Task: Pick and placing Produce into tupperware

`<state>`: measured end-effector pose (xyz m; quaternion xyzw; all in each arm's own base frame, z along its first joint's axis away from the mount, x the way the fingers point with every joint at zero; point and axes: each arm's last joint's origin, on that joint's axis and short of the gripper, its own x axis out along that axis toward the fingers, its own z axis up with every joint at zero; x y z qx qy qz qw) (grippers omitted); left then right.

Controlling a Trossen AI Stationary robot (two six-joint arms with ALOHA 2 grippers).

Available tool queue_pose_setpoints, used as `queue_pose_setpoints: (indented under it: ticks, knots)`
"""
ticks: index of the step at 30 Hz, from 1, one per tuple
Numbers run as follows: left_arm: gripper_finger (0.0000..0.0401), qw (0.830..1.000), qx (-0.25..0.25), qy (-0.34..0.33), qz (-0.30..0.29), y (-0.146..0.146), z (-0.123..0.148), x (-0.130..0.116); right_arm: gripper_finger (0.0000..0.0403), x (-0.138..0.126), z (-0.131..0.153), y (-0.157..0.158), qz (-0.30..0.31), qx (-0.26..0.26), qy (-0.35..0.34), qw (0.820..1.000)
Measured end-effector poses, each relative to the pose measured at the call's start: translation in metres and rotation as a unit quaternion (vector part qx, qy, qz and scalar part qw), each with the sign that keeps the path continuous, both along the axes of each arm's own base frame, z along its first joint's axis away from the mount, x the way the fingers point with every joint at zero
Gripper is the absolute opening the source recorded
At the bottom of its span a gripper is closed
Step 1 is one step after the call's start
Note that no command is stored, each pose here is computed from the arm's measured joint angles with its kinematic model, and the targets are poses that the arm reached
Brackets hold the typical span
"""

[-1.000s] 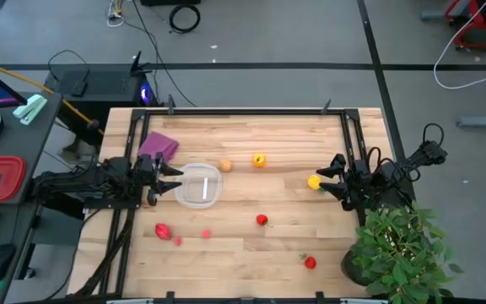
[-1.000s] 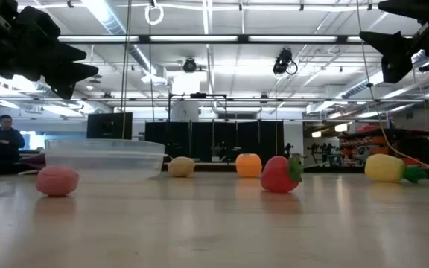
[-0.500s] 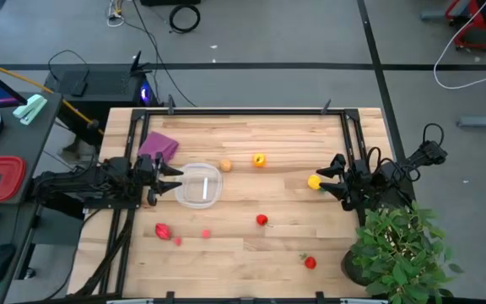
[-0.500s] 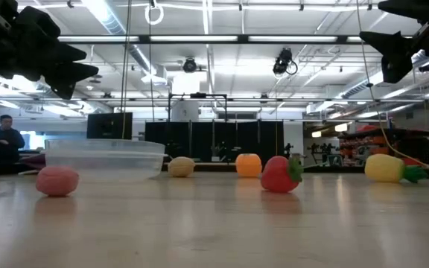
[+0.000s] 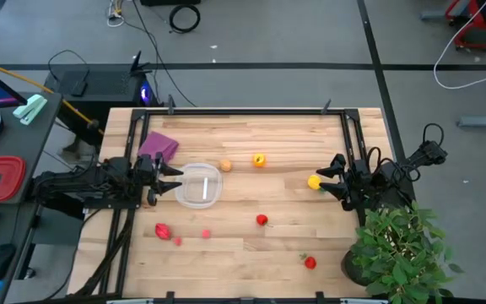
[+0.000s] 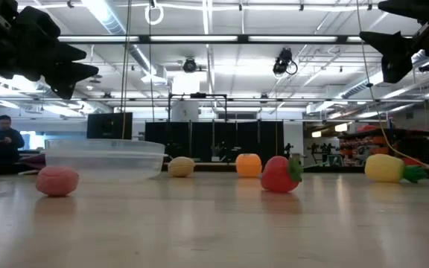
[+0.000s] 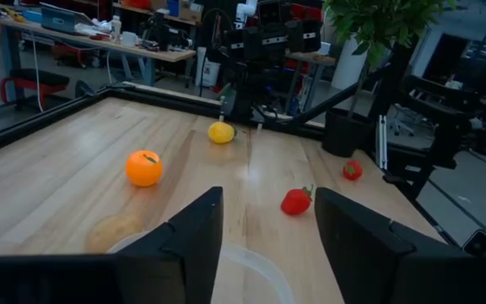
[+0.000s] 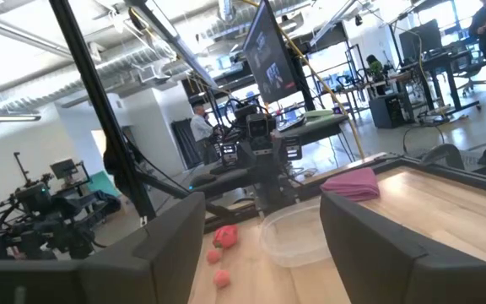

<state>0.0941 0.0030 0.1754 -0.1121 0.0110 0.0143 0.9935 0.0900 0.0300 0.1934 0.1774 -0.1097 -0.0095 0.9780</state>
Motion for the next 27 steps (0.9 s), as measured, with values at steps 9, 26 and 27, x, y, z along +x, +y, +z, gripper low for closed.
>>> queue_pose_setpoints:
  ticks: [9,26,27]
  knots:
    - [0.0199,1.0,0.001,-0.01,0.022,0.001,0.002,0.0,0.0246,0.0,0.0,0.0,0.0,0.0,0.0,1.0]
    - [0.0176,0.991,-0.035,-0.132,0.0,0.0,0.031,-0.004,0.0246,0.0,0.0,0.0,0.0,0.0,0.0,1.0]
    - [0.0174,0.99,-0.035,-0.135,-0.004,0.0,0.036,-0.006,0.0246,0.0,0.0,0.0,0.0,0.001,0.0,1.0]
